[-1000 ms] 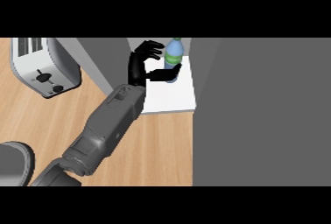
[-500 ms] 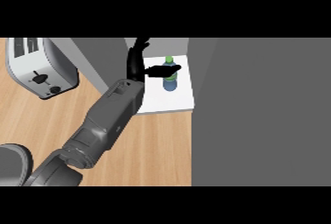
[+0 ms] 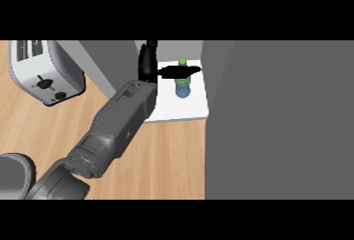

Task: Pick up the bottled water, place it into the cabinet and close the cabinet

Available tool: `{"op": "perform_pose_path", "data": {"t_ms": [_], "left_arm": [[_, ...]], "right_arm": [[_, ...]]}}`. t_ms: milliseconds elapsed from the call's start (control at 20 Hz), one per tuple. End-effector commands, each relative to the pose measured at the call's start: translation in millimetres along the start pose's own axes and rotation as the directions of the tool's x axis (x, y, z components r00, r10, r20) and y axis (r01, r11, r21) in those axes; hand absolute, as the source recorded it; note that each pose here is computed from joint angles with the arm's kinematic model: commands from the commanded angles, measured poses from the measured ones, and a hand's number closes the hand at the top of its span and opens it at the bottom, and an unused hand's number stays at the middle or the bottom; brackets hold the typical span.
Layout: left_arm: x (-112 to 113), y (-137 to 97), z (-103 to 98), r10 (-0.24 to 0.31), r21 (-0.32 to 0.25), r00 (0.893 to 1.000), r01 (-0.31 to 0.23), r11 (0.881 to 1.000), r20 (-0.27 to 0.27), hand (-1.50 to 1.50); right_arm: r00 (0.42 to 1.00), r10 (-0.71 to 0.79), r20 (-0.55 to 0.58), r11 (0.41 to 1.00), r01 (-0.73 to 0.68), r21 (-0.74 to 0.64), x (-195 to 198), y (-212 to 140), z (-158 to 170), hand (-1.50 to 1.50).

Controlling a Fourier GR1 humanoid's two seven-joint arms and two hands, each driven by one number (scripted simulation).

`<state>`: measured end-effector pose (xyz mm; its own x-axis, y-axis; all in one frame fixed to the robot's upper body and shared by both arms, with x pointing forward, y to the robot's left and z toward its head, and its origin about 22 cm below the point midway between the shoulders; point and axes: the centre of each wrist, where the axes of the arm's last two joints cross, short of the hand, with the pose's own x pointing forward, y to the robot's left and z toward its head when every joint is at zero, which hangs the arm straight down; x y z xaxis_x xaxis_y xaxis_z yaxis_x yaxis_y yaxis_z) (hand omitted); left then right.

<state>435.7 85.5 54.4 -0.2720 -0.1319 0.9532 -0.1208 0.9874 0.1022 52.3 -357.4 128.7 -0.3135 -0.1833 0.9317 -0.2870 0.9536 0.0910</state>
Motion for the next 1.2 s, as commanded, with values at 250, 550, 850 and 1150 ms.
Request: {"op": "perform_pose_path", "data": {"t_ms": [250,550,850,1150], "left_arm": [[0,-1,3,0.108,-0.039,0.993,-0.106,0.994,0.057,-1.50],[-14,-3,28,0.165,-0.033,0.984,-0.163,0.986,0.069,-1.50],[-14,-16,64,0.245,-0.116,0.970,-0.242,0.963,0.008,-1.50],[-14,-24,116,0.318,-0.145,0.948,-0.319,0.937,-0.026,-1.50]], "right_arm": [[0.998,0.057,0.011,0.998,-0.057,0.008,17,20,-9,-1.50],[0.998,0.056,0.000,0.998,-0.056,-0.003,21,25,-10,-1.50],[0.997,0.074,-0.018,0.997,-0.074,0.005,25,22,-14,-1.50],[0.996,0.089,-0.029,0.996,-0.090,-0.018,14,21,-14,-1.50]]}}
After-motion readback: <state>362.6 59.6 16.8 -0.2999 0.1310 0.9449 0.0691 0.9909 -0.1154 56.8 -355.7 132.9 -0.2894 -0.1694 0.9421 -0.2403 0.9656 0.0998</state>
